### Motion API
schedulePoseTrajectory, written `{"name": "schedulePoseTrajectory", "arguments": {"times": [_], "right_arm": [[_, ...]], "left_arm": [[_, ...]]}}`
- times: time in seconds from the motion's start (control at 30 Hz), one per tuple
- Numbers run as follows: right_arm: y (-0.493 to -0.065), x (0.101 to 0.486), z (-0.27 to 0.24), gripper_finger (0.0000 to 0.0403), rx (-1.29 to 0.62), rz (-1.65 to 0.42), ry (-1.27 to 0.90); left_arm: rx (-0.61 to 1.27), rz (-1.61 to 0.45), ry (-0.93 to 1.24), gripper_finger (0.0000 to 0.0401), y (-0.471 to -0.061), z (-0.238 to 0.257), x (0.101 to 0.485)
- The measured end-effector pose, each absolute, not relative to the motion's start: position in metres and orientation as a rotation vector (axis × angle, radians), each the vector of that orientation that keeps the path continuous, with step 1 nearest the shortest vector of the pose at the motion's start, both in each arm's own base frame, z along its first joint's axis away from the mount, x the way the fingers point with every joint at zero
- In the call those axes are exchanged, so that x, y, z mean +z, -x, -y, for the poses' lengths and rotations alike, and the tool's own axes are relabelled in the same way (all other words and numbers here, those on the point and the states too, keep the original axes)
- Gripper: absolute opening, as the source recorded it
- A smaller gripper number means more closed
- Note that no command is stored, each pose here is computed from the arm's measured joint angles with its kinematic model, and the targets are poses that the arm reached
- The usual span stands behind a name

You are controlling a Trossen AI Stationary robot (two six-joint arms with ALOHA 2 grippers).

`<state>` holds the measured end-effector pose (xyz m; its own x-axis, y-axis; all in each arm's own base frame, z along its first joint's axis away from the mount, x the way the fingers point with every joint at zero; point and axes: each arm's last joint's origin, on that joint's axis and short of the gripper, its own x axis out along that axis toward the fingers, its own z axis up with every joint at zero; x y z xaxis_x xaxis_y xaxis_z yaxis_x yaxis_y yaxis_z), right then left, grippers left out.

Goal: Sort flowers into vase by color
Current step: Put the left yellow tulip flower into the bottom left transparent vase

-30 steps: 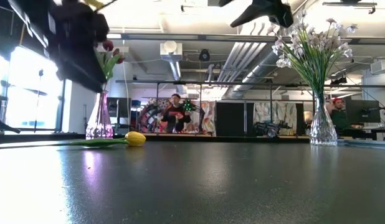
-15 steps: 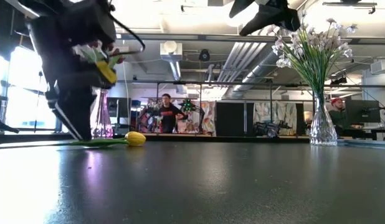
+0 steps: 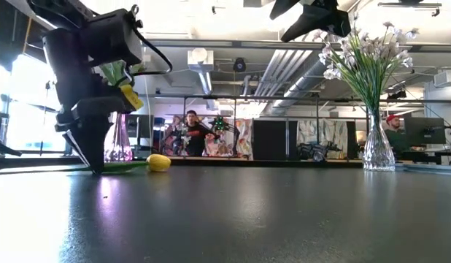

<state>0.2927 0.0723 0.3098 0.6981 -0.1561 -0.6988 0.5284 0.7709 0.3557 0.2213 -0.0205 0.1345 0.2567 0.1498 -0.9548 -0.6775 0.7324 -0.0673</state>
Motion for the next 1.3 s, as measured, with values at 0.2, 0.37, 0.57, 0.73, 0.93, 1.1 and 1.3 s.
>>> {"name": "schedulePoseTrajectory", "arguments": {"times": [0.2,0.37,0.57,0.73,0.93,1.1,1.3], "right_arm": [[-0.293,0.31,-0.072,0.0188,-0.406,-0.701,-0.575],[-0.293,0.31,-0.072,0.0188,-0.417,-0.69,-0.563],[-0.293,0.31,-0.072,0.0188,-0.419,-0.69,-0.568],[-0.291,0.309,-0.074,0.0188,-0.431,-0.699,-0.578],[-0.291,0.309,-0.073,0.0188,-0.456,-0.683,-0.593],[-0.291,0.309,-0.073,0.0188,-0.472,-0.677,-0.63],[-0.291,0.309,-0.073,0.0188,-0.493,-0.667,-0.676]], "left_arm": [[0.489,-1.064,0.567,0.0008,-0.222,0.022,0.168],[0.364,-0.876,0.544,0.0003,-0.222,0.022,0.22],[0.085,-0.649,0.423,0.0001,-0.202,0.031,0.291],[-0.079,-0.413,0.317,0.0001,-0.161,0.037,0.345],[-0.175,-0.183,0.207,0.0,-0.104,0.032,0.373],[-0.331,-0.092,0.235,0.0,-0.07,0.028,0.377],[-0.66,-0.059,0.335,0.0,-0.055,0.034,0.385]]}}
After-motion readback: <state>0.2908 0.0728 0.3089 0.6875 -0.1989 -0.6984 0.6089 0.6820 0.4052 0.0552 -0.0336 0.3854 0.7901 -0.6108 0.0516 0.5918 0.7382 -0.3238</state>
